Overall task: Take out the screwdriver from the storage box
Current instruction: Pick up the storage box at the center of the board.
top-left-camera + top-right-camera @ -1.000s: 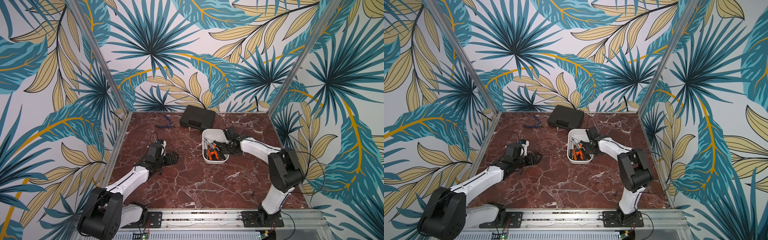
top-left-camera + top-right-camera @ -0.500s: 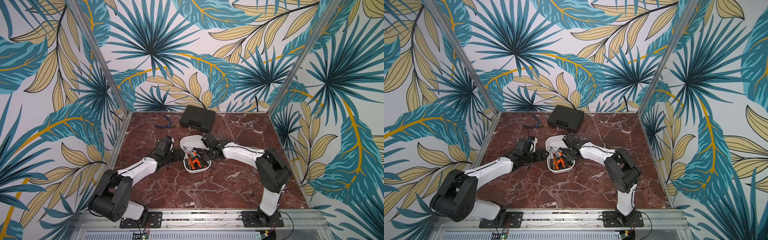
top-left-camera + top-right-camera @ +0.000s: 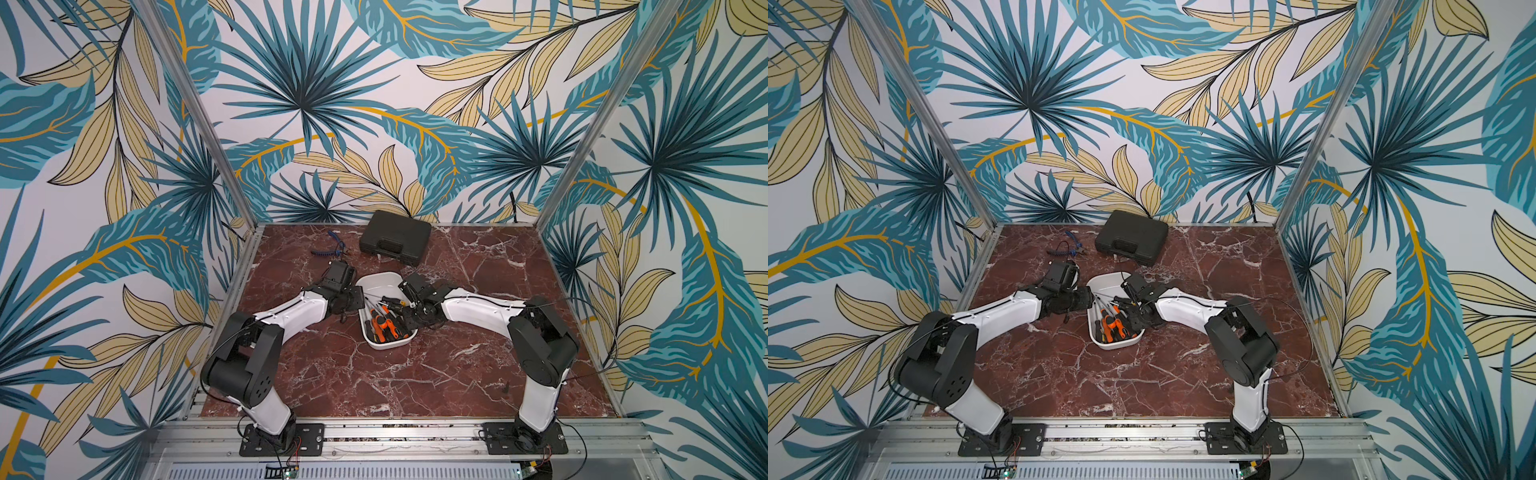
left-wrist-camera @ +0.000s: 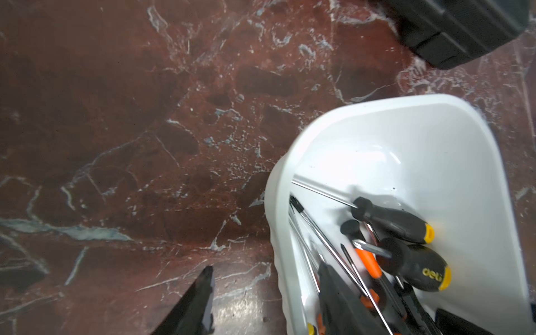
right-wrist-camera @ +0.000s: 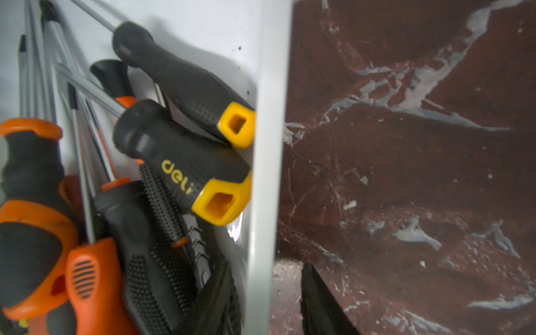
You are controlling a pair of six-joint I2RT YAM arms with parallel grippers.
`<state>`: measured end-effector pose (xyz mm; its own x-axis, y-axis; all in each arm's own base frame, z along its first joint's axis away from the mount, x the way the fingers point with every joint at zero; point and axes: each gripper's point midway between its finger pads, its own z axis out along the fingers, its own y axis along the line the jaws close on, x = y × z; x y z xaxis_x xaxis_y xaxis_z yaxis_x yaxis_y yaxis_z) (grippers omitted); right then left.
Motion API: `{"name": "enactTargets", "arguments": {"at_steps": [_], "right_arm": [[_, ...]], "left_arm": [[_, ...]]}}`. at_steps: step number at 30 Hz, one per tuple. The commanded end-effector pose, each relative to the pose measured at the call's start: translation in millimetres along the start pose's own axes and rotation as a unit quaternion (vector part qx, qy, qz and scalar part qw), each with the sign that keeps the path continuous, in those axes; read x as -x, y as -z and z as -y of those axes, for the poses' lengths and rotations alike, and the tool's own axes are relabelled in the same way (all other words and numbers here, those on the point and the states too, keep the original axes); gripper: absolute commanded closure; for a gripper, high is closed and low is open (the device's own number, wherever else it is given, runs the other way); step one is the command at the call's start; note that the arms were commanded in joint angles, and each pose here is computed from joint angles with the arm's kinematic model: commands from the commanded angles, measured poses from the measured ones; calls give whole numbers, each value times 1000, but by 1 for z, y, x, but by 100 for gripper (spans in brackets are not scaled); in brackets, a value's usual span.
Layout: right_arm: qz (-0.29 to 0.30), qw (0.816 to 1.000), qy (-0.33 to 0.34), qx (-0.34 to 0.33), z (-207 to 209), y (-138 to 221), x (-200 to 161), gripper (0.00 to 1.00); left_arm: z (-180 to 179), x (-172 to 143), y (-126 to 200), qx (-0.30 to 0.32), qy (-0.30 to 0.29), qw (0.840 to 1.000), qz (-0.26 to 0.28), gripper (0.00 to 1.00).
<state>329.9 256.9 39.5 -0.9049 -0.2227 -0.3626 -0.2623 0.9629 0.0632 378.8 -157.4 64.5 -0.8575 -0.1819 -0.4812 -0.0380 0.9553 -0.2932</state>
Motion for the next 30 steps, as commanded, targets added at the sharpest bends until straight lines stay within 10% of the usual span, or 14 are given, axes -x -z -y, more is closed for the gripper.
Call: {"name": "enactTargets", "arguments": {"at_steps": [1,17,30], "right_arm": [[-6,1000,15,1,0,14,-4,53],[-1,999,37,3,-2,34,5,49],[44,998,49,-3,0,59,25,49]], "left_arm": [[2,6,-4,20,-14,1000,-8,47],[5,18,-26,84,-52,995,-22,98],[13,46,18,69,-3,991,114,100]]}}
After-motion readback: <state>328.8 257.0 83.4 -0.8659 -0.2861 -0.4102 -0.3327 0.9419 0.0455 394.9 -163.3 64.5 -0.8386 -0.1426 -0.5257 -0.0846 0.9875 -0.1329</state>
